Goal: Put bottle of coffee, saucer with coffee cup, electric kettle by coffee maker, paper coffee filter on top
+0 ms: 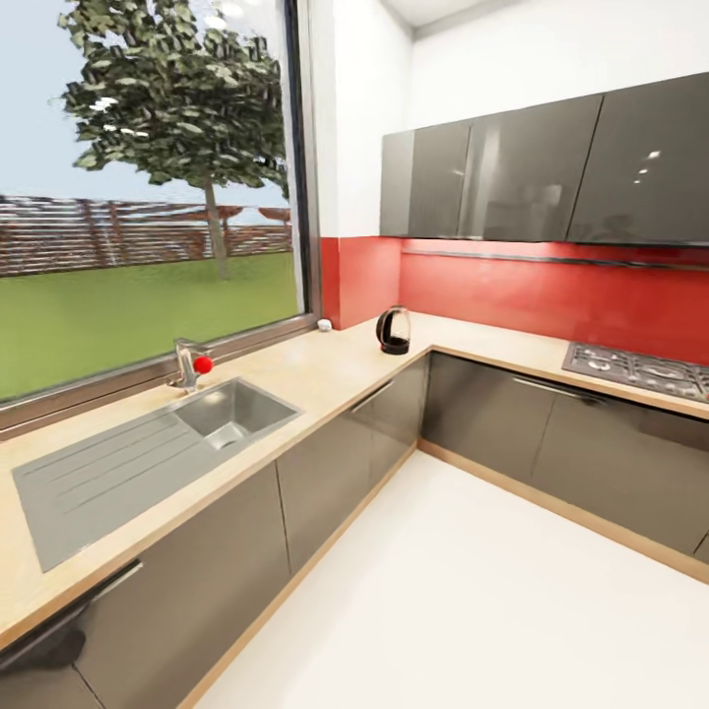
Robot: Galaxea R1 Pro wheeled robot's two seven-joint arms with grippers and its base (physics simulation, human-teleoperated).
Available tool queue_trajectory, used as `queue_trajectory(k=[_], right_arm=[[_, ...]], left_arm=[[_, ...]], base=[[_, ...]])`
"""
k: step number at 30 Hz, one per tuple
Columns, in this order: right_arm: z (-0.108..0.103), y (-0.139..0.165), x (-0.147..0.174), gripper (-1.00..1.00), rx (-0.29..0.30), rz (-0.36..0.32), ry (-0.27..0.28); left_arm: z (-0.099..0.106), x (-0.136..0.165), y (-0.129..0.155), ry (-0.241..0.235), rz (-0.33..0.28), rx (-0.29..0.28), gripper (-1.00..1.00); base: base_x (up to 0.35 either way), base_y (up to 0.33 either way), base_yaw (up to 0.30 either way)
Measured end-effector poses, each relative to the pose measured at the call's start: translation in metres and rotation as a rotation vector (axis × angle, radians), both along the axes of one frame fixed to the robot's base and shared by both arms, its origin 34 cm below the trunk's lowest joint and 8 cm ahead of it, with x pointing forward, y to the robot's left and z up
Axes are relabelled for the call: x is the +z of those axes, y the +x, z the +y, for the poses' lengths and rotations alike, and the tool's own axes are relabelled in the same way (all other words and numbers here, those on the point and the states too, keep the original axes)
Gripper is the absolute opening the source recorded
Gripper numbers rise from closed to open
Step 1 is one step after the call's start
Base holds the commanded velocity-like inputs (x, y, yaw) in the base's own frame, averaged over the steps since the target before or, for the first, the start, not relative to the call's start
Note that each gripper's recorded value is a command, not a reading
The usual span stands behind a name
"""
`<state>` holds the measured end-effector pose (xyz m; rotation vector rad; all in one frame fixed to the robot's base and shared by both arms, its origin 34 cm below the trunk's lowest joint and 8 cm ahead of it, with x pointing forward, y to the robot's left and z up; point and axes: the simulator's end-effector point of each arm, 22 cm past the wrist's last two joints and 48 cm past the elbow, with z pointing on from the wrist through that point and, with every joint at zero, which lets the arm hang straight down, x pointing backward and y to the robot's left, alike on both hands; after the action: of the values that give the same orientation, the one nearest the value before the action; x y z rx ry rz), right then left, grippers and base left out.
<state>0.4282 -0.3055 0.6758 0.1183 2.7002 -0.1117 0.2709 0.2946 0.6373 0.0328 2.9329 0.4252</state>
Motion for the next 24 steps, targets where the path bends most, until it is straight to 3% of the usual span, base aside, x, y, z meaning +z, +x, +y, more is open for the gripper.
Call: queue_trajectory(k=[8,18,24], right_arm=[[-0.0001,-0.0003,-0.0001,1.0,0.0,0.001,-0.001],[-0.0003,-0.0003,-0.0001,1.0,-0.001,0.0,-0.001],[-0.0003,-0.0009,-0.0008,1.0,-0.001,0.002,-0.001]], left_arm=[[0.0,0.0,-0.0001,0.0,0.0,0.0,1.0],[0.0001,-0.0001,-0.0007,0.0,0.001,0.0,1.0],[0.0,-0.0006,-0.0024,0.0,0.005,0.0,1.0]], base=[[0.305,-0.15,0.0],[0.335,-0.01,0.004],[0.337,0.0,0.138]])
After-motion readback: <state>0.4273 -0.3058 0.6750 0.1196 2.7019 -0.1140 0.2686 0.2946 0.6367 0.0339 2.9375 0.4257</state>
